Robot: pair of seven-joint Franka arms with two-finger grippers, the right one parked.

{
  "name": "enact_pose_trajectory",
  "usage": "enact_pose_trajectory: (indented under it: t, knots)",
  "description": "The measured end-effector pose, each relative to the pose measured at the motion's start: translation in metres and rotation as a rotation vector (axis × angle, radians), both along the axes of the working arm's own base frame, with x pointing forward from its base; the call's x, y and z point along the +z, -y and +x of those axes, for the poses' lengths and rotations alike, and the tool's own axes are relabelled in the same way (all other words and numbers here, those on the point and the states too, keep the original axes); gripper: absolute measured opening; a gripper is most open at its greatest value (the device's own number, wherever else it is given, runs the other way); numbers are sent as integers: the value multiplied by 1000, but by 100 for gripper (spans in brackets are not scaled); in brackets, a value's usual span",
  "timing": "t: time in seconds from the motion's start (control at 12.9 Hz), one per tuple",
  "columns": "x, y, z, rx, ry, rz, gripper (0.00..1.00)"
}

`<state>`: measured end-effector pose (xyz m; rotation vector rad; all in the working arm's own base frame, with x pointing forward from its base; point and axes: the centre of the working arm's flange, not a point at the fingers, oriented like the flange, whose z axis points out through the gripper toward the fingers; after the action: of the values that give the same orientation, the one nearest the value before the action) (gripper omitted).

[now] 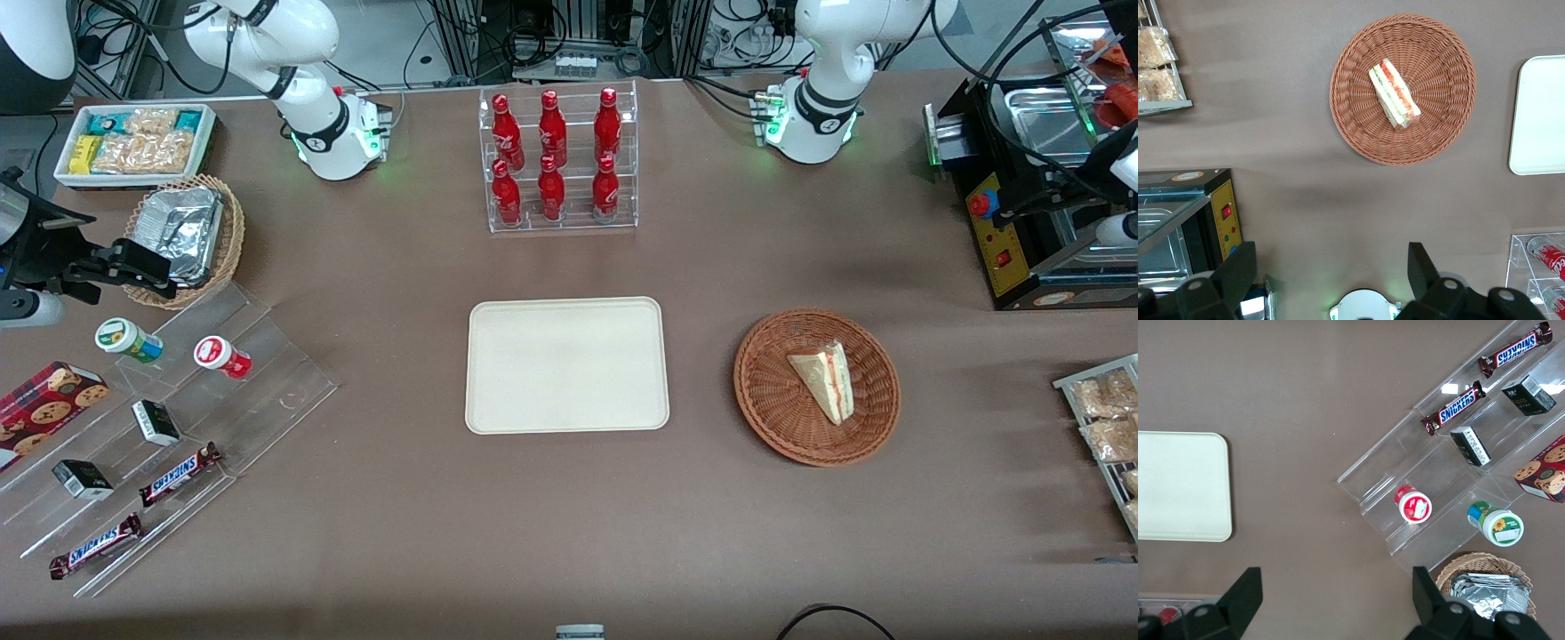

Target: Place sandwich from basket to tray

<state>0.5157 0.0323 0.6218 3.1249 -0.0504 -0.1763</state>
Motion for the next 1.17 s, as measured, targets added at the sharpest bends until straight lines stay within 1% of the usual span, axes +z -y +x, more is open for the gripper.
enact_pose_trajectory:
  t: [0.39, 0.47, 0.54, 0.62, 0.7, 0.85, 0.93, 1.01, 1.17]
  knots:
    - [-11, 10, 7, -22, -21, 9, 100]
    - [-15, 10, 9, -24, -27, 18, 100]
    - [-19, 11, 12, -30, -32, 39, 100]
    - [-25, 14, 18, -39, -30, 56, 100]
    - [-35, 19, 26, -33, -28, 65, 100]
    - [-72, 35, 48, 23, -41, 81, 100]
    - [-98, 46, 61, 60, -41, 91, 100]
    - [-126, 55, 72, 105, -33, 99, 100]
    - [-168, 61, 83, 229, -21, 110, 100]
